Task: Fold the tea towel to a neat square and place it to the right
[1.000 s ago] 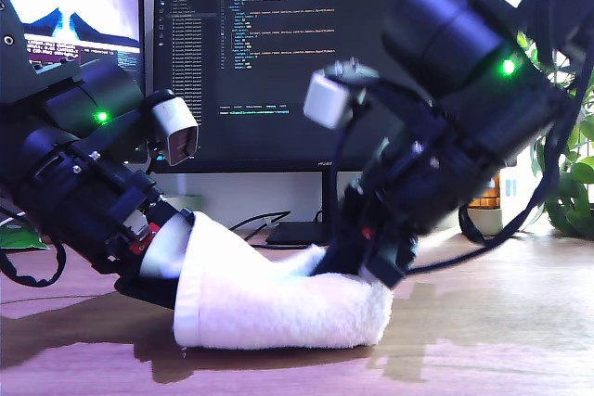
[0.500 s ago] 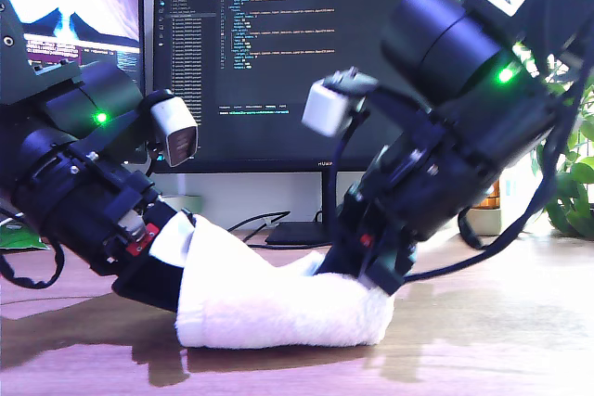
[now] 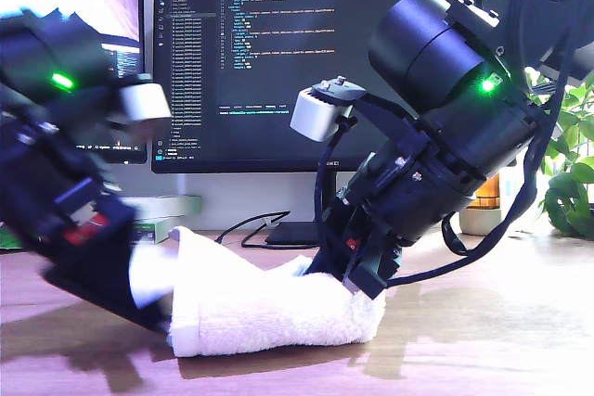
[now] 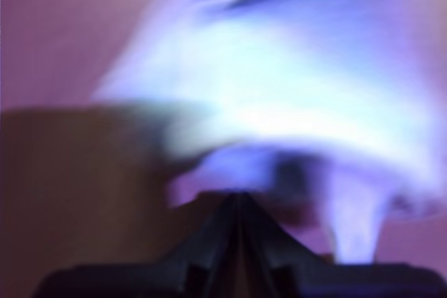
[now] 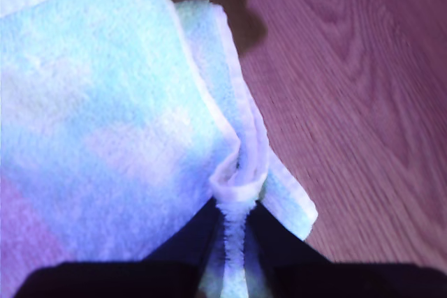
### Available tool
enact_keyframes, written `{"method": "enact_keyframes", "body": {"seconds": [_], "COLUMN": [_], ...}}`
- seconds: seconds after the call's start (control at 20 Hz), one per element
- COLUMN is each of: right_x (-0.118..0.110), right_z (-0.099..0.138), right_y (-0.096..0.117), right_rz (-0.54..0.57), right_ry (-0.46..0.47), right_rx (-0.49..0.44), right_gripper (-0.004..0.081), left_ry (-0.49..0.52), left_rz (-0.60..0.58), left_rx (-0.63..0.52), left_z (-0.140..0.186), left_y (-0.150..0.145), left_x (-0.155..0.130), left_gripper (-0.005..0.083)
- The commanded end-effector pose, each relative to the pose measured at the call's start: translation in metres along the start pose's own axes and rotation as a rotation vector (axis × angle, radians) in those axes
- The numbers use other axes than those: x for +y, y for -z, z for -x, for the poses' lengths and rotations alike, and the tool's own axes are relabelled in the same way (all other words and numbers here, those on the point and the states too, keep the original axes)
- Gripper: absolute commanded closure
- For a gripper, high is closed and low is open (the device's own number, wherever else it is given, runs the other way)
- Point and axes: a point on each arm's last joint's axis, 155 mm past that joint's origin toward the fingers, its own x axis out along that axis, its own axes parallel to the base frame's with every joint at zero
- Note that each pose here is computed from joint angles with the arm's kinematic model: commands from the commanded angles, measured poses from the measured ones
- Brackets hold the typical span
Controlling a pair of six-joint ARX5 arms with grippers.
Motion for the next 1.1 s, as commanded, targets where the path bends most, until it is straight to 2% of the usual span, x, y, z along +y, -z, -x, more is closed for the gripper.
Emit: {"method": "enact_keyframes", "body": {"seconds": [0.0, 0.15, 0.25, 0.35, 0.45, 0.7, 1.05], "right_x": [0.016, 0.016, 0.016, 0.016, 0.016, 0.015, 0.014], "right_z": [-0.008, -0.008, -0.008, -0.008, -0.008, -0.008, -0.008], "right_y": [0.036, 0.035, 0.035, 0.035, 0.034, 0.033, 0.031], "right_rz": [-0.03, -0.029, -0.029, -0.029, -0.029, -0.027, -0.026], "right_ry": [-0.046, -0.046, -0.045, -0.046, -0.045, -0.04, -0.037], "right_rx": [0.098, 0.096, 0.095, 0.095, 0.092, 0.086, 0.082], "right_gripper": [0.0781, 0.0781, 0.0781, 0.0781, 0.0781, 0.0781, 0.0781], "left_ry": [-0.085, -0.078, 0.025, 0.168, 0.243, 0.302, 0.313], "left_rz": [0.057, 0.059, 0.035, 0.004, -0.023, -0.045, -0.031], "left_rx": [-0.054, -0.16, -0.223, -0.273, -0.285, -0.243, -0.16], "left_z": [0.016, 0.04, 0.049, 0.055, 0.053, 0.02, -0.031], "left_y": [-0.011, -0.035, -0.048, -0.058, -0.062, -0.054, -0.028], "left_x": [0.016, 0.012, -0.01, -0.038, -0.055, -0.067, -0.057], "left_gripper": [0.0793, 0.0793, 0.0793, 0.0793, 0.0793, 0.0793, 0.0793]}}
